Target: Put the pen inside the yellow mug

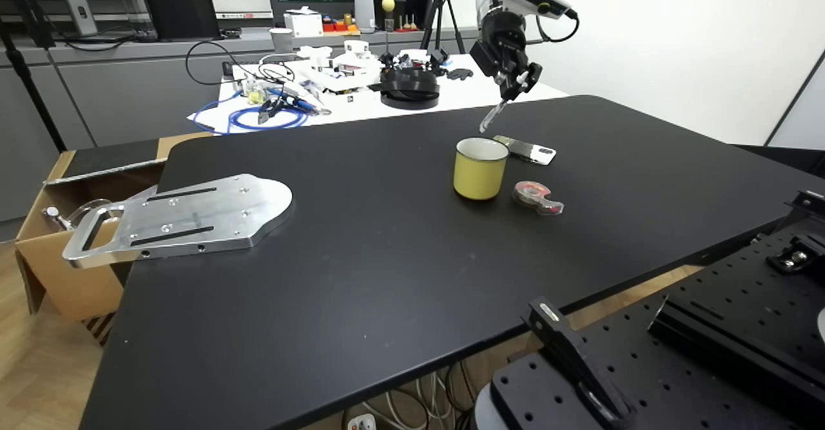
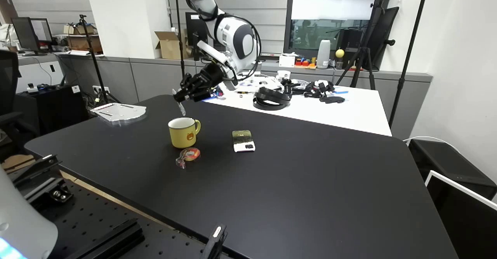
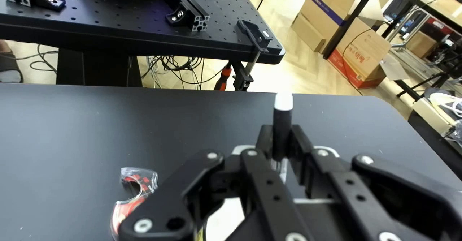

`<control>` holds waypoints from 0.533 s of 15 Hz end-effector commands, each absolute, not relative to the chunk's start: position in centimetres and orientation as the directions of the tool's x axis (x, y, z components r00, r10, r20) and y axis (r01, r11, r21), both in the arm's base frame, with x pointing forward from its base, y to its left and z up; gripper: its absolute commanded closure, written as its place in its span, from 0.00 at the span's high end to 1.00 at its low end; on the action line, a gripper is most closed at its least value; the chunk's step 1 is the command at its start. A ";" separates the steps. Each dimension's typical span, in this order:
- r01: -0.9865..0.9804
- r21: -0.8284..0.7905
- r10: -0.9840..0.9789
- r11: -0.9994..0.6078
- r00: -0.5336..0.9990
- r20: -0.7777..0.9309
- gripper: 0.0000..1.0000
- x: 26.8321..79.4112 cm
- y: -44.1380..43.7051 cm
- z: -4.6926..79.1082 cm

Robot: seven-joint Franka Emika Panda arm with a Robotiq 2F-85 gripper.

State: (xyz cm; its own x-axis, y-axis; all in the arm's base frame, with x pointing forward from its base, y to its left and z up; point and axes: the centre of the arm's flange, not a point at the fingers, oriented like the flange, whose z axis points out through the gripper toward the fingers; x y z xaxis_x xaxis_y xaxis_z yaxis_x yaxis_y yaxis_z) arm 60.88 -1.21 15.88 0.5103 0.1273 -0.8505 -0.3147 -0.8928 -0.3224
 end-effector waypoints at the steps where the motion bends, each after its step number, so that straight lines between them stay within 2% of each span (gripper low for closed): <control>1: -0.346 -0.289 0.103 -0.893 0.467 -0.878 0.04 62.6 -1.3 14.3; 8: -0.361 -0.277 0.106 -0.890 0.427 -0.898 0.04 62.8 -1.3 10.8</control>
State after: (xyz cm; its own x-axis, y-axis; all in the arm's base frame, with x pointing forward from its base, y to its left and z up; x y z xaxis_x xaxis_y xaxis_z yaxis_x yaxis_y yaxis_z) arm 60.74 -1.18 11.59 0.4514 0.1308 -0.8827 -0.3354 -0.8918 -0.3037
